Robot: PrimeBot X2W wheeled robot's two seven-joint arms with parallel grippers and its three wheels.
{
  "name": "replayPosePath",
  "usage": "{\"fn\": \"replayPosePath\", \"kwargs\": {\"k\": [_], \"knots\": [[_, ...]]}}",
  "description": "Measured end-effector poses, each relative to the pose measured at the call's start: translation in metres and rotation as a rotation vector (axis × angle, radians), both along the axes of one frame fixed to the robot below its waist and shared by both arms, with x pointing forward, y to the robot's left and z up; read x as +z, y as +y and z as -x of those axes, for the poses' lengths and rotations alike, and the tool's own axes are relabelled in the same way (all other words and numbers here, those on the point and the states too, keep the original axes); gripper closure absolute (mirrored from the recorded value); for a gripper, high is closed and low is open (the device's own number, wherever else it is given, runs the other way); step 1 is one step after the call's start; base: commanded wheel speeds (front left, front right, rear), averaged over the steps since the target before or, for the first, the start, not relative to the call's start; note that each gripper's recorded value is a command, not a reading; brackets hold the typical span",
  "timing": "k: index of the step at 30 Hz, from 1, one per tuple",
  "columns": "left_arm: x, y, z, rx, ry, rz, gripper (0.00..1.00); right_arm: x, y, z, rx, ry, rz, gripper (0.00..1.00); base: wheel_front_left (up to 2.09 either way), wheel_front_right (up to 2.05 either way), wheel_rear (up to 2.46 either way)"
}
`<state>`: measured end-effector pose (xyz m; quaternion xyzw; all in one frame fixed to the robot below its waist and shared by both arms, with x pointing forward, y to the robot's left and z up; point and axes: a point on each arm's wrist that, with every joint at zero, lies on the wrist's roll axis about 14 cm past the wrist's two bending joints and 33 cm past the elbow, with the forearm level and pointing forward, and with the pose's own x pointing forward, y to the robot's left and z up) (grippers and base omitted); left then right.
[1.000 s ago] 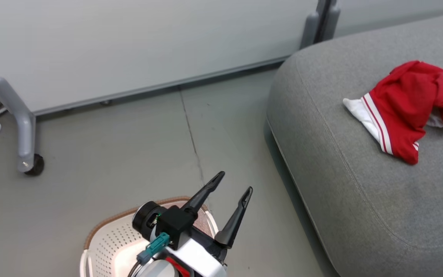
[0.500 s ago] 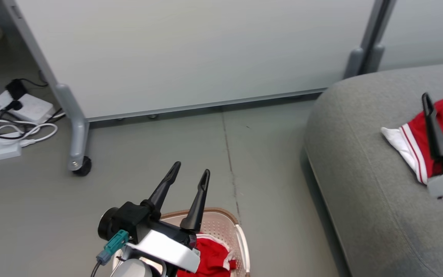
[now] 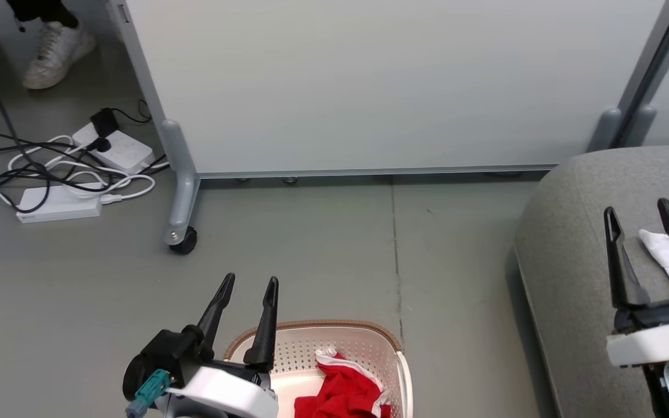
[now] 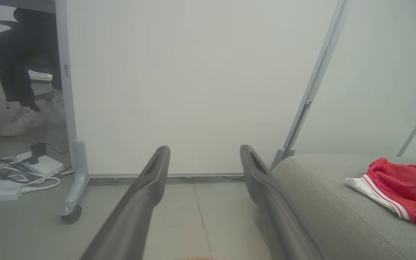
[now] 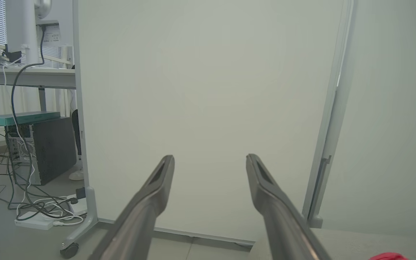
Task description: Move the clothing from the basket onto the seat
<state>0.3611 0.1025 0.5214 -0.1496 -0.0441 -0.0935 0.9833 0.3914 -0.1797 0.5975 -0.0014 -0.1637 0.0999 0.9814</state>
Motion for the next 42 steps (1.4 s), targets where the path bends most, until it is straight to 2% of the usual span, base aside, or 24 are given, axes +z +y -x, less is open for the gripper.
{"fn": "replayPosePath", "kwargs": {"k": [4, 16, 20, 42], "knots": [[-0.006, 0.013, 0.006, 0.051, 0.02, -0.002, 0.0, -0.01, 0.006, 0.005, -0.003, 0.027, -0.05, 0.0, 0.0, 0.0, 0.0], [-0.025, 0.027, 0.019, 0.127, 0.083, -0.003, 0.0, -0.044, 0.027, 0.017, 0.02, 0.121, -0.065, 0.0, 0.0, 0.0, 0.0], [-0.021, 0.034, 0.019, 0.158, 0.073, -0.006, 0.0, -0.054, 0.032, 0.022, 0.037, 0.147, -0.036, 0.0, 0.0, 0.0, 0.0], [-0.03, 0.034, 0.023, 0.16, 0.099, -0.016, 0.0, -0.063, 0.038, 0.026, 0.056, 0.176, -0.026, 0.0, 0.0, 0.0, 0.0]]}}
